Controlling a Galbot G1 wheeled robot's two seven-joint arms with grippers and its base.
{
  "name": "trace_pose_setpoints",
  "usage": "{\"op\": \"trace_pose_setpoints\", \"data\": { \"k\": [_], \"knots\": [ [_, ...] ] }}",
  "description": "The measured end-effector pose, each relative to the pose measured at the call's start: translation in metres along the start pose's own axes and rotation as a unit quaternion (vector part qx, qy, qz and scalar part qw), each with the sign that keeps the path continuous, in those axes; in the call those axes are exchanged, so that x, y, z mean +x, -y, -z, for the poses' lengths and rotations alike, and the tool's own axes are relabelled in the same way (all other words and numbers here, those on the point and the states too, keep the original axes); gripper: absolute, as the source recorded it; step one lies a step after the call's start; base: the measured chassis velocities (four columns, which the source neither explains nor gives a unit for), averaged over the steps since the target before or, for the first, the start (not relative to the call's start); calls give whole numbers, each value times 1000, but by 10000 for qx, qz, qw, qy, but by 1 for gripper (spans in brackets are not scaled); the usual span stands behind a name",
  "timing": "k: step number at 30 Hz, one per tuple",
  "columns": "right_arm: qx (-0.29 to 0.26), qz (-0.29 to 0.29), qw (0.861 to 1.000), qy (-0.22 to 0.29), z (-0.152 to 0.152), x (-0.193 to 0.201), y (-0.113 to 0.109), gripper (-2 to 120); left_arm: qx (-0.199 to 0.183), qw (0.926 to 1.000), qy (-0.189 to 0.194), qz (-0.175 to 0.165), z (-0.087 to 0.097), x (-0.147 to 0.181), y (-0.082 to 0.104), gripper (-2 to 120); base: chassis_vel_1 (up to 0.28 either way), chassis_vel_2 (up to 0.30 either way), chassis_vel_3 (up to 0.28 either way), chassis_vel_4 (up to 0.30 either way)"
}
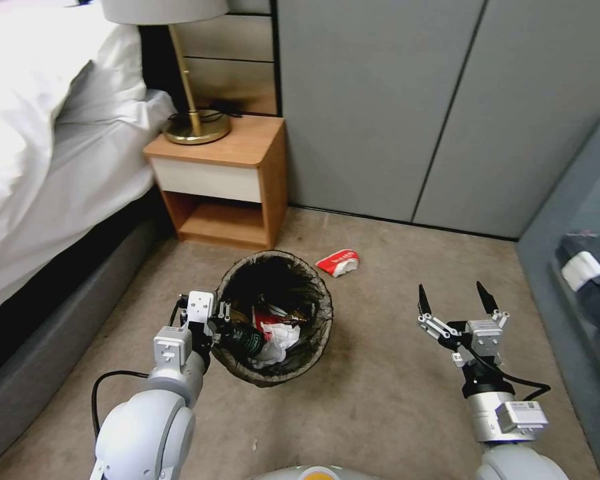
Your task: Pick up the trash bin, then pick up the garbage from the floor and place it into the trash bin.
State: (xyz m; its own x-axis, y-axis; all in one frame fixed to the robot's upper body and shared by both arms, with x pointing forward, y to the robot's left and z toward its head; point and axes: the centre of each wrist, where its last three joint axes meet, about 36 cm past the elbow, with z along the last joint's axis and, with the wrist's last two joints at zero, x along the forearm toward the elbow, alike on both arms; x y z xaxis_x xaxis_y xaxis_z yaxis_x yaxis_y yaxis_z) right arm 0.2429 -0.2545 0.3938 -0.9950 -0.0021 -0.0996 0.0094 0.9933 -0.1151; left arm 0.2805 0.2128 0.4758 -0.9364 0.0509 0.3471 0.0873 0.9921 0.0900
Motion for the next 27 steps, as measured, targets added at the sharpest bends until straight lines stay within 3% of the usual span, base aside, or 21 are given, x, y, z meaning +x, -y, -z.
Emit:
{"op": "trace_pose_setpoints", "data": {
  "k": [10,27],
  "knots": [
    [-134,-197,9996,-167,-1,-3,-3,100,-12,10000,1,39,-3,0,0,5,83,73,82,78],
    [-124,-323,9990,-290,-4,-3,-6,100,-43,10000,38,30,-4,5,-2,5,-9,9,8,-11]
  ]
}}
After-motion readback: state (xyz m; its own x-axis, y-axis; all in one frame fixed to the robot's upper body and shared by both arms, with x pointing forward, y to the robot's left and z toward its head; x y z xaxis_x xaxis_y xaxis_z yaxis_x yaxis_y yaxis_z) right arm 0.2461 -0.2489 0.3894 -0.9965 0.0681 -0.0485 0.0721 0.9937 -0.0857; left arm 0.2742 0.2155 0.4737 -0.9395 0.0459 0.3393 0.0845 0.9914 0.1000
